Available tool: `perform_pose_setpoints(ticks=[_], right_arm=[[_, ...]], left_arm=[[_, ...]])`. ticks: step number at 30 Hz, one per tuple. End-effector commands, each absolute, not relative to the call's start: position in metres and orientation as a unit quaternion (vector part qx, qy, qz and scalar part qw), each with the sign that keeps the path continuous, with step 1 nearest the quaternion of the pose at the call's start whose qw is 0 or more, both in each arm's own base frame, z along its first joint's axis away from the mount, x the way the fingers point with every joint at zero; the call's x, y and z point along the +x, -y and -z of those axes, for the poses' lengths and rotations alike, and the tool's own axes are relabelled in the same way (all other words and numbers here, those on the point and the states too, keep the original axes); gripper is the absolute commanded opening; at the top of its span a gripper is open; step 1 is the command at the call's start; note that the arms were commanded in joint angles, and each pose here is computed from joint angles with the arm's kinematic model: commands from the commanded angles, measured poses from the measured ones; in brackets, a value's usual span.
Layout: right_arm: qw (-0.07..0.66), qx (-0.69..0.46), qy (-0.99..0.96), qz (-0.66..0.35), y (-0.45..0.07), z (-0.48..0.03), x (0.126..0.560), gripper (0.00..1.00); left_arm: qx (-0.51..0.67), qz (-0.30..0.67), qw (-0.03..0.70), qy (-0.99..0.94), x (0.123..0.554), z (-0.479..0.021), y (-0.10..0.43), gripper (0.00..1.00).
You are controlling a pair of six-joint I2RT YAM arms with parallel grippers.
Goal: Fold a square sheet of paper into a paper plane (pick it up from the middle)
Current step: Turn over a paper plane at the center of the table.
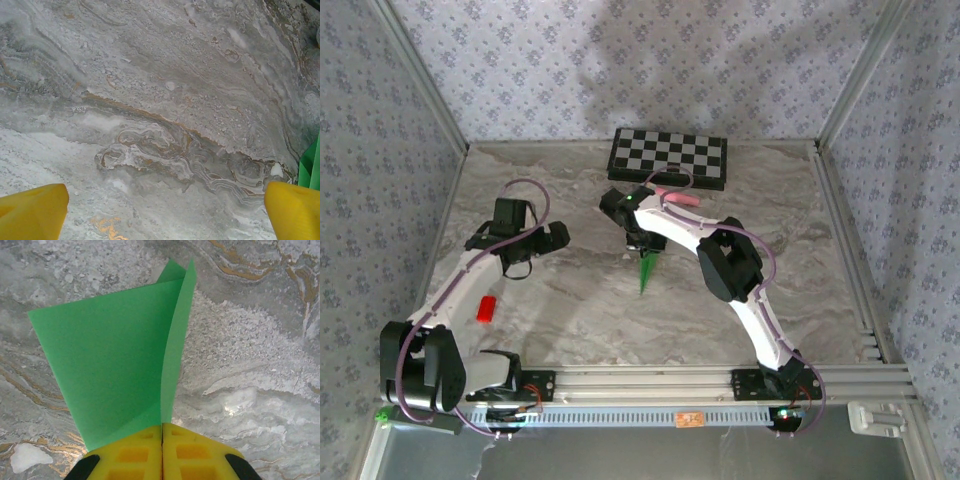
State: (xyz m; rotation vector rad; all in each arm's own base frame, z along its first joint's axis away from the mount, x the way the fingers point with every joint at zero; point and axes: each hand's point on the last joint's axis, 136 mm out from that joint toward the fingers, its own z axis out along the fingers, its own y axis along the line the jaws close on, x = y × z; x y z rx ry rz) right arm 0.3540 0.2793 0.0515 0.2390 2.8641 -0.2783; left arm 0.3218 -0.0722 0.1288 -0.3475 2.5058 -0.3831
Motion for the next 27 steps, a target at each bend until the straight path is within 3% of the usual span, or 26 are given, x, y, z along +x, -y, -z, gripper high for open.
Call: perform_pose_setpoints(ticks=[1, 14, 20, 27], right_arm=[[0.163, 0.050, -0.983, 0.062, -0.288, -0.094, 0.365, 0.07], [0.157, -0.099, -0.960, -0.208, -0.389, -0.118, 0.362, 0.06], [0.141, -0.076, -0.945, -0.284, -0.384, -0.092, 0.363, 0.10], [0.132, -0.046, -0.953, -0.270, -0.356, -0.057, 0.358, 0.13]], left_arm=[[-0.136, 0.146, 0.289, -0.936, 0.321, -0.132, 0.069, 1.00], [-0.188, 0.165, 0.294, -0.922, 0.321, -0.134, 0.056, 1.00], [-0.192, 0.203, 0.271, -0.921, 0.320, -0.128, 0.069, 1.00], [-0.169, 0.287, 0.249, -0.909, 0.328, -0.126, 0.104, 0.95]])
